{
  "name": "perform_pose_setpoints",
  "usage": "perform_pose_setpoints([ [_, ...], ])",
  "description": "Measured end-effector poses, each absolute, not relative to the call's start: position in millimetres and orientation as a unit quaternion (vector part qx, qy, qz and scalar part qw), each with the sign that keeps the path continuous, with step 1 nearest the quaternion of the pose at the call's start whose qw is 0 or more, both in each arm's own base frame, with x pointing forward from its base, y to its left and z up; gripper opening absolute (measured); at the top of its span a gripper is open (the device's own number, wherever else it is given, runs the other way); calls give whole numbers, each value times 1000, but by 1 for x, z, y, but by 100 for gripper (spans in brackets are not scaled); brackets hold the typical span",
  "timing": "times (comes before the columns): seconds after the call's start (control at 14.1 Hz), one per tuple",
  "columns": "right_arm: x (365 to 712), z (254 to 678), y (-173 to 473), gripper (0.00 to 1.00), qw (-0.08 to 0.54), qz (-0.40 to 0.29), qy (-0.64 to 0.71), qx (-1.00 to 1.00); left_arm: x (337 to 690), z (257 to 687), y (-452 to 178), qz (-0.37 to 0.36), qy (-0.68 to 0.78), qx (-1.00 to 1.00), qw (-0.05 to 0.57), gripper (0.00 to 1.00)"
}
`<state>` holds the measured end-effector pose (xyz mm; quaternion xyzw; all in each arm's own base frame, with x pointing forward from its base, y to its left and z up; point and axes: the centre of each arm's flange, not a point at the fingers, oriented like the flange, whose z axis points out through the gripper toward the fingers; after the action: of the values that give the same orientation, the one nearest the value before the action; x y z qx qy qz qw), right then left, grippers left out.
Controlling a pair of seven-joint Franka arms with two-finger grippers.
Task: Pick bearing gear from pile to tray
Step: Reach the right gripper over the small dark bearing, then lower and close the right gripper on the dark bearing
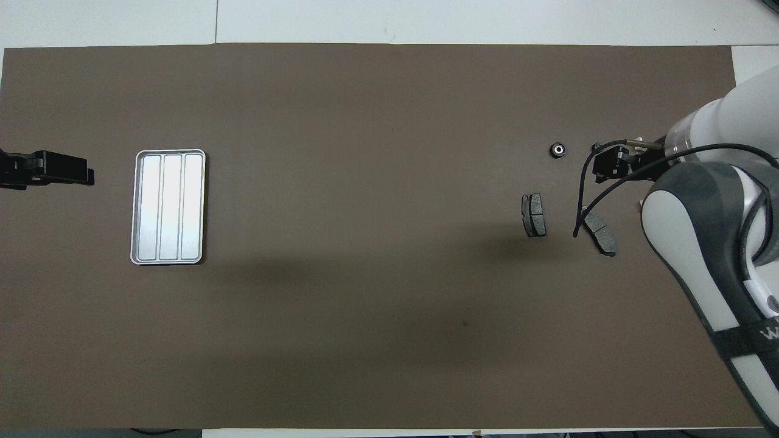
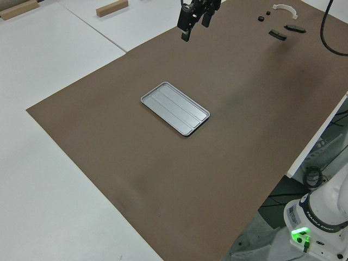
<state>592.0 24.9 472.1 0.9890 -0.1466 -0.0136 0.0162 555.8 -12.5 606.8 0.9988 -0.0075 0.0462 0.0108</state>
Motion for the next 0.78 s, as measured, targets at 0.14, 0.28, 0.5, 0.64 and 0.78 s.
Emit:
perform_pose_setpoints([
  [0.14, 602, 450, 26, 100, 16, -14, -165, 986, 556, 607, -12, 47, -8, 999, 11, 100],
  [0.28, 611, 427, 27, 100, 17, -16, -183, 983, 556, 606, -12, 48, -7, 999, 11, 100],
  [0.5, 621, 396, 28, 100, 17, -17, -195, 981, 556, 606, -12, 49, -7, 999, 11, 100],
  [0.64, 628, 378, 28, 100, 16, -11, -195, 981, 556, 606, -12, 50, -7, 999, 11, 100],
  [0.78, 635, 364, 33, 92, 20, 2, -187, 982, 557, 606, -12, 51, -7, 999, 11, 100],
])
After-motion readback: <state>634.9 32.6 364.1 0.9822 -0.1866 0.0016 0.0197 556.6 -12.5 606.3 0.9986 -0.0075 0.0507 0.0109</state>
